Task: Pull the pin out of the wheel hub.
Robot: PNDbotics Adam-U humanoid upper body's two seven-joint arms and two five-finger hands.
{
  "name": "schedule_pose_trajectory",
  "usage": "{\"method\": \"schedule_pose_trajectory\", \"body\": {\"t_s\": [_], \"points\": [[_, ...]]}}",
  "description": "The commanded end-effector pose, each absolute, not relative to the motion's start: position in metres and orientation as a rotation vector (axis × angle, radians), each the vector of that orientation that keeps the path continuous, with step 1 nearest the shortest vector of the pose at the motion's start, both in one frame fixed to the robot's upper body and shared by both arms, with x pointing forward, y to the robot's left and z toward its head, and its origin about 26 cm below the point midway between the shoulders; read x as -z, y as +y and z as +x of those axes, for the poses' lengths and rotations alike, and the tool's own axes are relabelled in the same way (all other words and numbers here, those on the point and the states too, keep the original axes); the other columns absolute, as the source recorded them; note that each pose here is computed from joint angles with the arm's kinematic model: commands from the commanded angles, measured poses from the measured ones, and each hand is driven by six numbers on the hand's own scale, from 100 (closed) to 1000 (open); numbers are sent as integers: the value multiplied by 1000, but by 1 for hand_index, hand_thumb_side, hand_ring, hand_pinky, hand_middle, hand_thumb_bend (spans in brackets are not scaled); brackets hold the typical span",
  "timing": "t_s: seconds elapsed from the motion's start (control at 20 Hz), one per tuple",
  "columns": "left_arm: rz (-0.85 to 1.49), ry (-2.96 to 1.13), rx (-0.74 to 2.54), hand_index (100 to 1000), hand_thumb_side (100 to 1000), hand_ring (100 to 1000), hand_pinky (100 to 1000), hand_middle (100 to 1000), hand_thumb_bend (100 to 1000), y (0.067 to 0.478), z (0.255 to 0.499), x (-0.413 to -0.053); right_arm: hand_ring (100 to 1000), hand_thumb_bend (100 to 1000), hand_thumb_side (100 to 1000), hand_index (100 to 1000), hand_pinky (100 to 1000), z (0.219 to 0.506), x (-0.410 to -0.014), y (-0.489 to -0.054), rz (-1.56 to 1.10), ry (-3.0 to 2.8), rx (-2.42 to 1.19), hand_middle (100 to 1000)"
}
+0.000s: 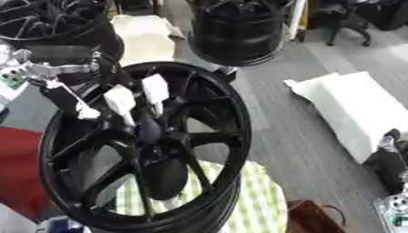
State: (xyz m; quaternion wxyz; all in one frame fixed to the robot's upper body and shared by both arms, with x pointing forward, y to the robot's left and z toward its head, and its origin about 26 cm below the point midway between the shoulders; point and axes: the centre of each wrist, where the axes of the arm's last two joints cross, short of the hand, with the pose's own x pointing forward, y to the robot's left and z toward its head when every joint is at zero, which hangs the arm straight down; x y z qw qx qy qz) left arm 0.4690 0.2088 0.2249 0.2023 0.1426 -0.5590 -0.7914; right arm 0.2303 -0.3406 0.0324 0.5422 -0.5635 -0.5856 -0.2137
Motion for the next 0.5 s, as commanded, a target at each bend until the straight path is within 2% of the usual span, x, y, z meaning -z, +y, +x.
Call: {"method": "schedule_pose_trajectory", "body": {"t_s": [0.05, 0.45, 0.5], "points": [[253, -1236, 2758, 877, 271, 567, 724, 733, 356, 210, 471, -235, 413, 311, 152, 663, 150, 231, -39, -346, -1395, -1382, 510, 793], [174, -1223, 2748, 858, 257, 555, 705, 699, 310, 204, 474, -216, 412, 311, 151, 663, 149, 232, -39, -345, -1387, -1383, 509, 793], [167, -1219, 2747, 841, 246, 546, 700, 670, 293, 203, 475, -214, 412, 311, 151, 663, 149, 232, -39, -345, -1387, -1383, 509, 793]]}}
